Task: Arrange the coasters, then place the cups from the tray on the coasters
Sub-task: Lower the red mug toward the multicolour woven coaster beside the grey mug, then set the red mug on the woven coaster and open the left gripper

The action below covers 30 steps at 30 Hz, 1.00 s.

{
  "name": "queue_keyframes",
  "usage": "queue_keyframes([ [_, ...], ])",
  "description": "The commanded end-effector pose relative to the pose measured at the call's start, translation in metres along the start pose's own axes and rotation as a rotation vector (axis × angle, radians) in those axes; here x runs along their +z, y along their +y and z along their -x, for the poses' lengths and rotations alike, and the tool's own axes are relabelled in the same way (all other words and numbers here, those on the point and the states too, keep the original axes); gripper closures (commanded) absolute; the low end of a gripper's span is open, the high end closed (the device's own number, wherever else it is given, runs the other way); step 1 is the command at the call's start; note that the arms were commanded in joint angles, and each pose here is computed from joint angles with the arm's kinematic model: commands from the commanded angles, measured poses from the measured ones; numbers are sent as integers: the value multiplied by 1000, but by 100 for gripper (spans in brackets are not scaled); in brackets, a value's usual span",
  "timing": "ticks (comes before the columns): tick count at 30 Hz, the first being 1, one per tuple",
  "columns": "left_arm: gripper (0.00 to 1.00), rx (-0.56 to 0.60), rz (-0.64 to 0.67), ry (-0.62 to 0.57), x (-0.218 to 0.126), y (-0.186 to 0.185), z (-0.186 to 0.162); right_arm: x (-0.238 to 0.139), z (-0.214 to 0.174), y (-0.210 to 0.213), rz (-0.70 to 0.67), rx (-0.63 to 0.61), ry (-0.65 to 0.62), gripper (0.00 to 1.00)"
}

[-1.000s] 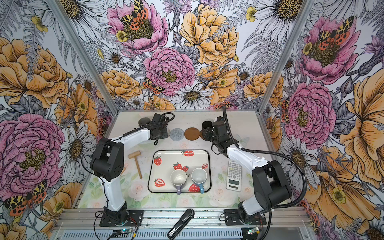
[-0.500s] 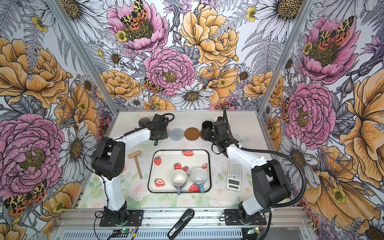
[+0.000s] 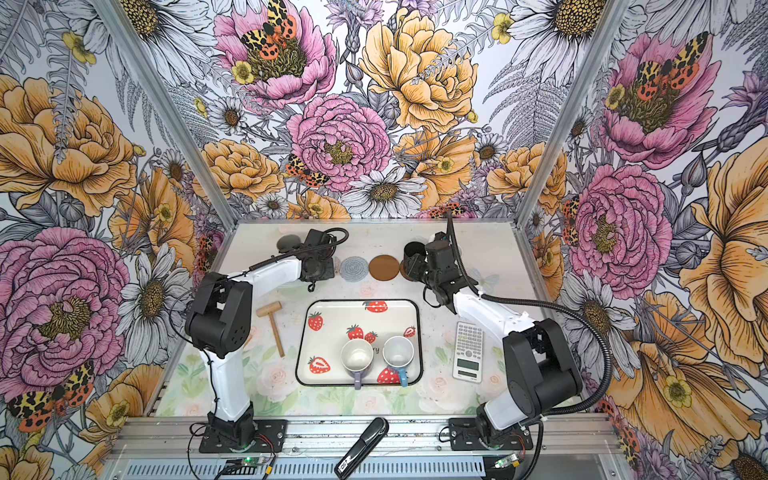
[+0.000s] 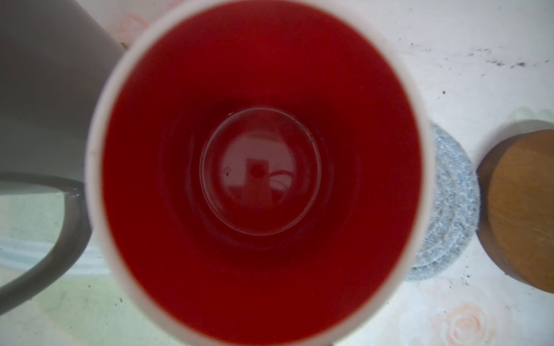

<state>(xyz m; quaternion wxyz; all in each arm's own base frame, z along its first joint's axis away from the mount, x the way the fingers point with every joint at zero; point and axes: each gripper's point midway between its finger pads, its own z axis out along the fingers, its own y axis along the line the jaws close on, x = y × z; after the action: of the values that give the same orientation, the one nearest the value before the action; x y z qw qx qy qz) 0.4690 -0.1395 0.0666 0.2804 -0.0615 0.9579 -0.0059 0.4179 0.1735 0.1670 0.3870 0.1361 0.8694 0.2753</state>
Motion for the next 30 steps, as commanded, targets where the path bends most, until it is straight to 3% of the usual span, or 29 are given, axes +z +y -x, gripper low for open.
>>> queue_keyframes([
  [1,100,-29,-42,-107,-10,-8,36,2,10,7,21,-12,-14,60],
  [30,100,-30,-65,-81,-1,-11,33,6,7,5,23,-8,1,60],
])
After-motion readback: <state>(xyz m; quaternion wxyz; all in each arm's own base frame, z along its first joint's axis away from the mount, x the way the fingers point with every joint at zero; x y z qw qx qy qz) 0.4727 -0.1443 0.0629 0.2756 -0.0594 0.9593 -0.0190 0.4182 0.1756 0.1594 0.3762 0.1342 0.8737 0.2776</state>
